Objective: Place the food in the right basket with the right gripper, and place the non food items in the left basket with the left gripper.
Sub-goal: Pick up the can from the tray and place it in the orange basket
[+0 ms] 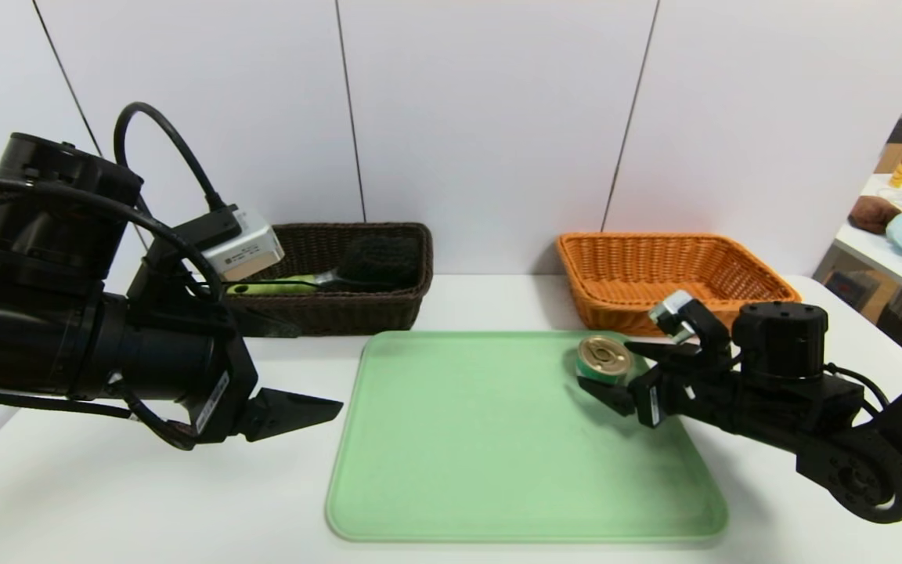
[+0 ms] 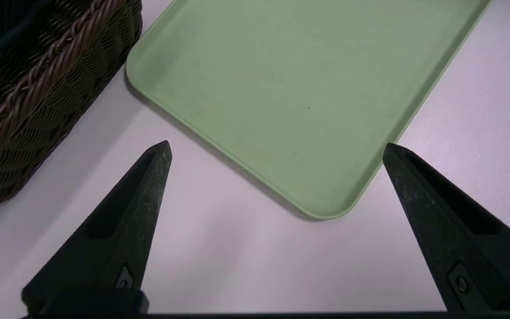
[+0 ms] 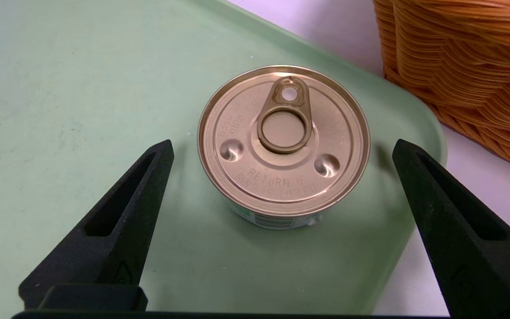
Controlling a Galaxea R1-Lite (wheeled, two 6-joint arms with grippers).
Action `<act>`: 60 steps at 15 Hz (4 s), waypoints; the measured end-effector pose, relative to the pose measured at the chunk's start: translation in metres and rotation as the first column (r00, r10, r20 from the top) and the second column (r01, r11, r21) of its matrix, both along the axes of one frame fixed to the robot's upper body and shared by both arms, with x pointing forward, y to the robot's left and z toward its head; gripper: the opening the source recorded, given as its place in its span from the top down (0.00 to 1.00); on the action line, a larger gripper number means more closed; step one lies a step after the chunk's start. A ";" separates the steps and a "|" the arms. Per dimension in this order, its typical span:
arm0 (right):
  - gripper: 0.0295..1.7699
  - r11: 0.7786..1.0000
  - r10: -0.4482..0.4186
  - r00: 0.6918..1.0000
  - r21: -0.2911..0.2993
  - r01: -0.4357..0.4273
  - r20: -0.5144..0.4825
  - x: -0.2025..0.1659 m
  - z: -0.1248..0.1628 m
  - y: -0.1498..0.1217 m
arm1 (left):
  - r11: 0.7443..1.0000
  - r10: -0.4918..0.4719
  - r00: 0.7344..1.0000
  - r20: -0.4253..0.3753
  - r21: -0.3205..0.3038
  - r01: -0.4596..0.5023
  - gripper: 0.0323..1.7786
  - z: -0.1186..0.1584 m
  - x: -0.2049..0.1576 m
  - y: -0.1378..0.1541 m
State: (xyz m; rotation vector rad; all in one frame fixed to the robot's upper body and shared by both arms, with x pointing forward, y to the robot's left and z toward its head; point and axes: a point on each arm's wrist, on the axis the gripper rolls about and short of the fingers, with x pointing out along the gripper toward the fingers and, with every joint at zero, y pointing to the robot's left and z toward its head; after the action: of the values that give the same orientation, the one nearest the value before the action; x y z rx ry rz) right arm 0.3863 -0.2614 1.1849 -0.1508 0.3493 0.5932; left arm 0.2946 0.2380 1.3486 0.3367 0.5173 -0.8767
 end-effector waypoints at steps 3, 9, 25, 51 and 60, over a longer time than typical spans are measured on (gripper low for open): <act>0.03 1.000 0.000 1.000 0.001 0.000 0.004 0.004 0.000 0.001 | 1.000 0.000 1.000 0.000 0.000 0.000 0.05 0.000 0.000 0.000; 0.03 1.000 0.001 1.000 -0.002 -0.001 -0.004 0.012 -0.006 0.003 | 1.000 0.000 1.000 0.000 -0.001 0.000 0.05 0.000 0.000 0.000; 0.03 1.000 -0.002 1.000 0.008 0.002 -0.003 0.023 -0.008 0.005 | 1.000 -0.001 1.000 0.000 -0.001 0.001 0.05 0.000 0.000 0.000; 0.45 0.998 0.009 1.000 0.062 -0.010 0.009 0.006 0.027 0.006 | 1.000 -0.005 1.000 0.019 -0.011 0.006 0.05 0.003 0.000 0.000; 0.45 0.990 0.068 0.997 0.124 -0.072 0.037 -0.012 0.081 0.011 | 1.000 -0.006 0.999 0.033 -0.016 0.006 0.05 0.006 -0.003 0.001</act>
State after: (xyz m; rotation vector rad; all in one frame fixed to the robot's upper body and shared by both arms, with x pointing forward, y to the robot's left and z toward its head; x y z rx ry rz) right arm 0.3747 -0.2506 1.2655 -0.0515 0.2754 0.6795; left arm 0.2913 0.2392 1.3548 0.3374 0.4781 -0.8793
